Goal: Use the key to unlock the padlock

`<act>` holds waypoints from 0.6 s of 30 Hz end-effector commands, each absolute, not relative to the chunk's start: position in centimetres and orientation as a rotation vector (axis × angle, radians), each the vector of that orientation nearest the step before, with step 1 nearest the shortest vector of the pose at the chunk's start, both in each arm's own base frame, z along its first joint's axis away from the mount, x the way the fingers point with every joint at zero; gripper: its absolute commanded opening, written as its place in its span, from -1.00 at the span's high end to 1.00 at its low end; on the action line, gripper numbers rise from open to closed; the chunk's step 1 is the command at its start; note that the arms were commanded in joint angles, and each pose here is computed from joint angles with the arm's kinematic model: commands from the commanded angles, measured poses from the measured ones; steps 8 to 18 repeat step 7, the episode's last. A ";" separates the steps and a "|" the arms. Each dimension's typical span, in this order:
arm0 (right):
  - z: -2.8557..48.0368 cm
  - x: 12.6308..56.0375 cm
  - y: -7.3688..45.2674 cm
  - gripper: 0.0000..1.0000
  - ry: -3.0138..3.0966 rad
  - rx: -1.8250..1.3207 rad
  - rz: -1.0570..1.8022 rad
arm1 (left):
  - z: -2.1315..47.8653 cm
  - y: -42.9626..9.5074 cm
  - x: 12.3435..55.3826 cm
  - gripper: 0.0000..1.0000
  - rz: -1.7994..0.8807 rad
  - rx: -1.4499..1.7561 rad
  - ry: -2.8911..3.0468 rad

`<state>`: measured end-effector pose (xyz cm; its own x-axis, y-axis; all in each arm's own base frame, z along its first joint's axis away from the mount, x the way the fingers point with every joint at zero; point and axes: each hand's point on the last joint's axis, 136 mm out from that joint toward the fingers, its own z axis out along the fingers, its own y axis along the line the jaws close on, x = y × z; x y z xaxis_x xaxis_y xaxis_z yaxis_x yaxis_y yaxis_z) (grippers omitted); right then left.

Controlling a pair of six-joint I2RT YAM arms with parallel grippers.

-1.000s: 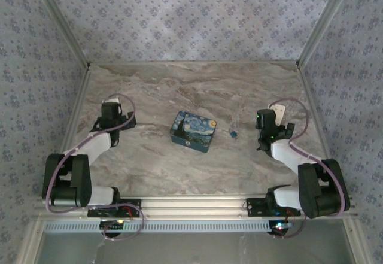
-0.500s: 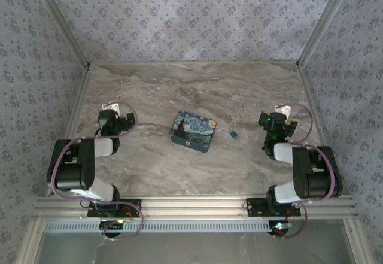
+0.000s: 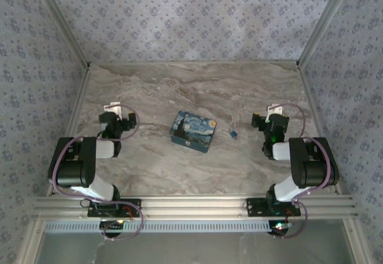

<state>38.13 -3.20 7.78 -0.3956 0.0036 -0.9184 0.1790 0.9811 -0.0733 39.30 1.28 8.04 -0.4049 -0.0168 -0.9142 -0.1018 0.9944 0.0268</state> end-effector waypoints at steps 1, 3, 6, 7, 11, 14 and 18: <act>8.5 39.0 -3.0 -1.00 1.958 0.108 -0.154 | 9.0 1.4 39.6 -0.99 0.108 -0.077 1.948; 8.5 39.0 -3.0 -1.00 1.960 0.109 -0.152 | 9.0 1.5 39.6 -0.99 0.110 -0.079 1.948; 8.6 38.9 -2.9 -1.00 1.950 0.101 -0.170 | 9.0 1.5 39.6 -0.99 0.105 -0.079 1.948; 8.6 38.9 -2.8 -1.00 1.953 0.098 -0.158 | 9.0 1.5 39.6 -0.99 0.104 -0.078 1.948; 8.6 38.9 -2.8 -1.00 1.953 0.098 -0.158 | 9.0 1.5 39.6 -0.99 0.104 -0.078 1.948; 8.6 38.9 -2.8 -1.00 1.953 0.098 -0.158 | 9.0 1.5 39.6 -0.99 0.104 -0.078 1.948; 8.6 38.9 -2.8 -1.00 1.953 0.098 -0.158 | 9.0 1.5 39.6 -0.99 0.104 -0.078 1.948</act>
